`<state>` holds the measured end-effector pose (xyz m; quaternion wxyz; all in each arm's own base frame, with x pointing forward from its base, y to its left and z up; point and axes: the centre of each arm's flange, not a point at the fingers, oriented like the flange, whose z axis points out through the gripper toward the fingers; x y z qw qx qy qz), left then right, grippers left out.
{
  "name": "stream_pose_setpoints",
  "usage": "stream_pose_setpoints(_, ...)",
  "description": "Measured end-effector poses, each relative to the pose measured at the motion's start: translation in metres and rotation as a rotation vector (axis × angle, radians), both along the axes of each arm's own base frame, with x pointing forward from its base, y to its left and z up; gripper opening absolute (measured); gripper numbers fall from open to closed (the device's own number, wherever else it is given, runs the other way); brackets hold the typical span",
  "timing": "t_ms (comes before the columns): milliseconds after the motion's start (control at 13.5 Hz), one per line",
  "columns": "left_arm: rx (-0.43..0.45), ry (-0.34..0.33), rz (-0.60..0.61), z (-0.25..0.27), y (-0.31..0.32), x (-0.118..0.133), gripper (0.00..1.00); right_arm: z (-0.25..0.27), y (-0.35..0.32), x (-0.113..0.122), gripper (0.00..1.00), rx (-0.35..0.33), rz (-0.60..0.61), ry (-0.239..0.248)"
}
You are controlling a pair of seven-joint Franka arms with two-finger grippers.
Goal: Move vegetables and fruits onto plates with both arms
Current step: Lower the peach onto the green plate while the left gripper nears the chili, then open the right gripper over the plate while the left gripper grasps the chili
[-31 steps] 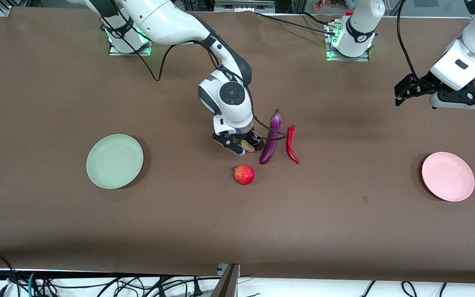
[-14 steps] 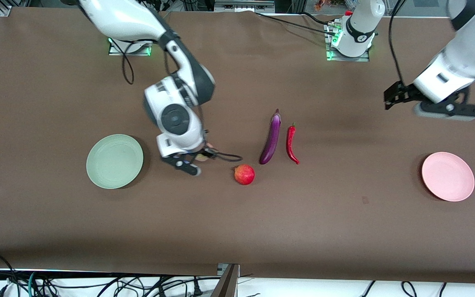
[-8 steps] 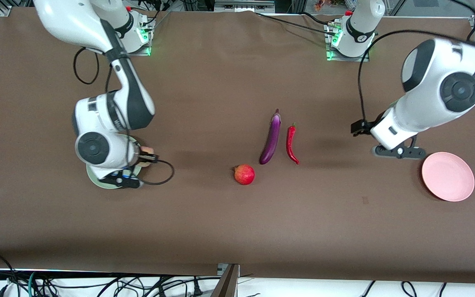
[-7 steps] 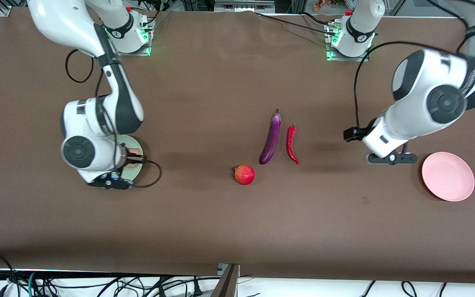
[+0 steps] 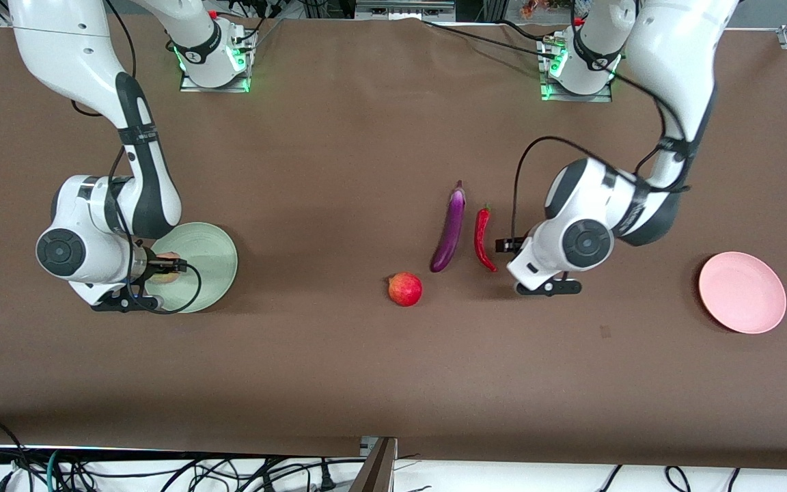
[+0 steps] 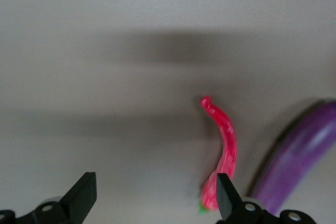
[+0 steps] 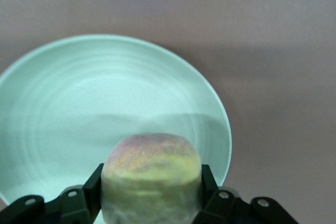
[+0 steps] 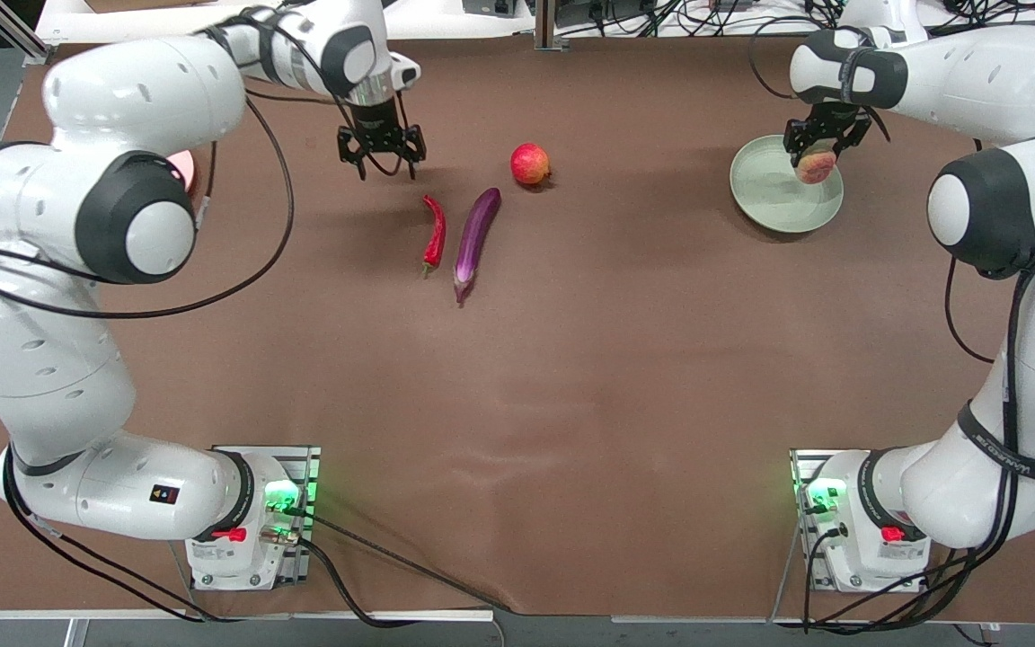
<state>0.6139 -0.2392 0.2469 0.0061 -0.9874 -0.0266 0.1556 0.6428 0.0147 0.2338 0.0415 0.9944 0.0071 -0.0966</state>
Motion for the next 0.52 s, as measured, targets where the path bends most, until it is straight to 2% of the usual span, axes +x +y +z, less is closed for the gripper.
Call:
stream_pose_setpoints(296,0.022,-0.01,0.092,-0.037,-0.027,-0.007,1.0,-0.021,0.0,-0.013,0.73,0.019,-0.021,-0.012)
stream_pose_setpoints(370,0.026,-0.013,0.104,-0.041,-0.034,-0.01,1.0,-0.025,-0.002,-0.015,0.78,0.018,-0.024,-0.02)
stream_pose_setpoints(517,0.029,-0.023,0.118,-0.052,-0.05,-0.018,1.0,-0.027,-0.003,-0.017,0.96,0.018,-0.025,-0.028)
